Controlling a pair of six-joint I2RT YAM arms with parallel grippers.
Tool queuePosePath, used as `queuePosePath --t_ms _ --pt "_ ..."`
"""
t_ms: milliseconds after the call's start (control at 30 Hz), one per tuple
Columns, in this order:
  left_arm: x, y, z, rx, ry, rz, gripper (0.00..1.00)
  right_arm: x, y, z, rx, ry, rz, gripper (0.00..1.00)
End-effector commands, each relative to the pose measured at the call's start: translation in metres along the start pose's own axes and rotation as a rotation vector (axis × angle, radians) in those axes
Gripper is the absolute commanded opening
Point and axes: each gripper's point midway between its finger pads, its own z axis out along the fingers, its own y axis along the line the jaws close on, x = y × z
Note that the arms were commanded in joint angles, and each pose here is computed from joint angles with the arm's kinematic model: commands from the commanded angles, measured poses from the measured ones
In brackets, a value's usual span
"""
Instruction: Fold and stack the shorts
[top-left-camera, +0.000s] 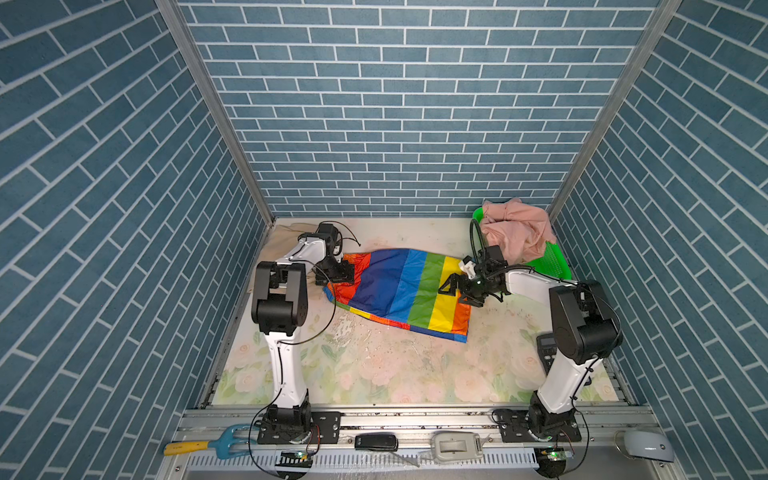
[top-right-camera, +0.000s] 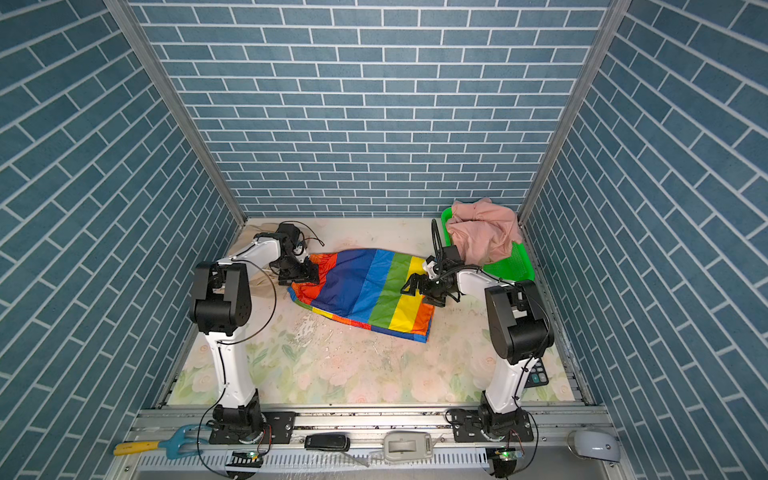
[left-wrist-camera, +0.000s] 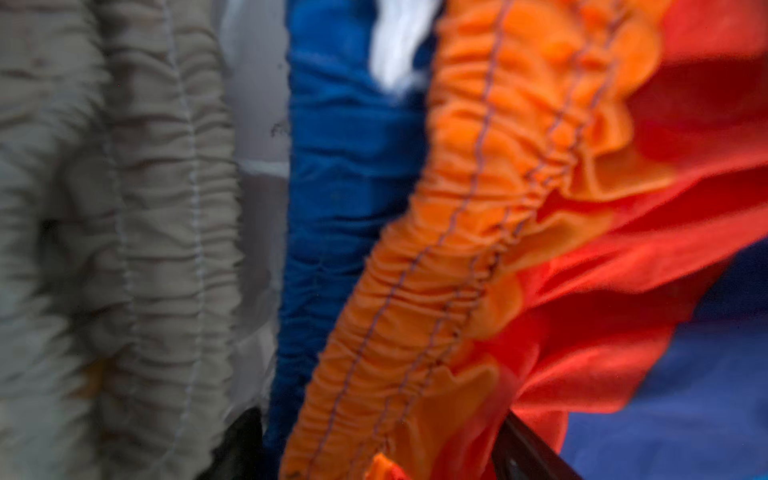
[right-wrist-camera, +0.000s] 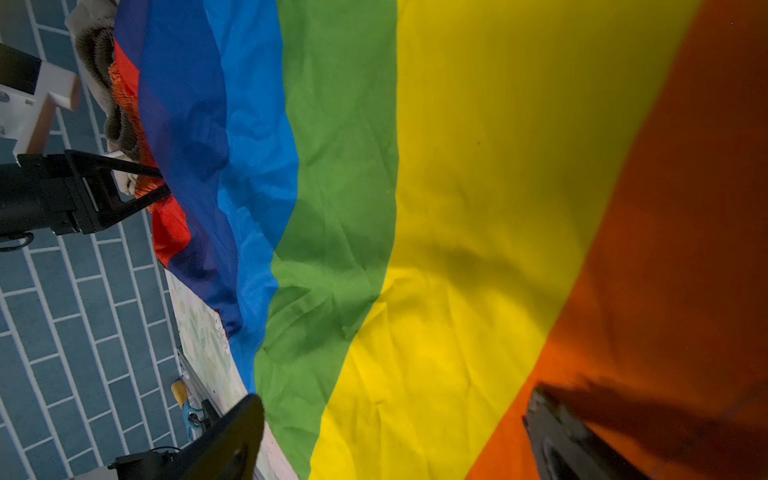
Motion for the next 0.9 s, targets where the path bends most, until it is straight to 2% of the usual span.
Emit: queuePosePath --t_ms 0,167,233,400,533,733,767,867 --pt "0.017 -0.013 0.019 0.060 0.074 -0.003 0.78 0.000 0.005 -0.006 -0.016 -0.011 -0.016 0.99" --pt "0.029 -0.030 0.028 0.085 0.111 0.018 0.68 0.001 0.005 -0.006 -0.016 -0.014 -0.016 0.99" --pt "0.035 -0.036 0.032 0.088 0.137 0.026 0.67 0.002 0.004 -0.007 -0.014 -0.016 -0.017 0.99" --pt "0.047 -0.044 0.034 0.059 0.173 0.061 0.69 0.005 0.003 -0.008 -0.009 -0.015 -0.020 0.99" --pt "0.050 -0.035 0.039 0.009 0.190 0.068 0.77 0.006 0.003 -0.008 -0.009 -0.014 -0.020 0.99" --pt "0.051 -0.034 0.053 0.012 0.222 0.059 0.78 0.006 0.004 -0.010 -0.011 -0.022 -0.021 0.99" --pt "0.053 -0.036 0.056 0.025 0.232 0.056 0.76 0.006 0.005 -0.010 -0.012 -0.022 -0.022 0.99" --pt "0.060 -0.038 0.062 0.049 0.273 0.055 0.55 0.006 0.005 -0.011 -0.010 -0.027 -0.025 0.99"
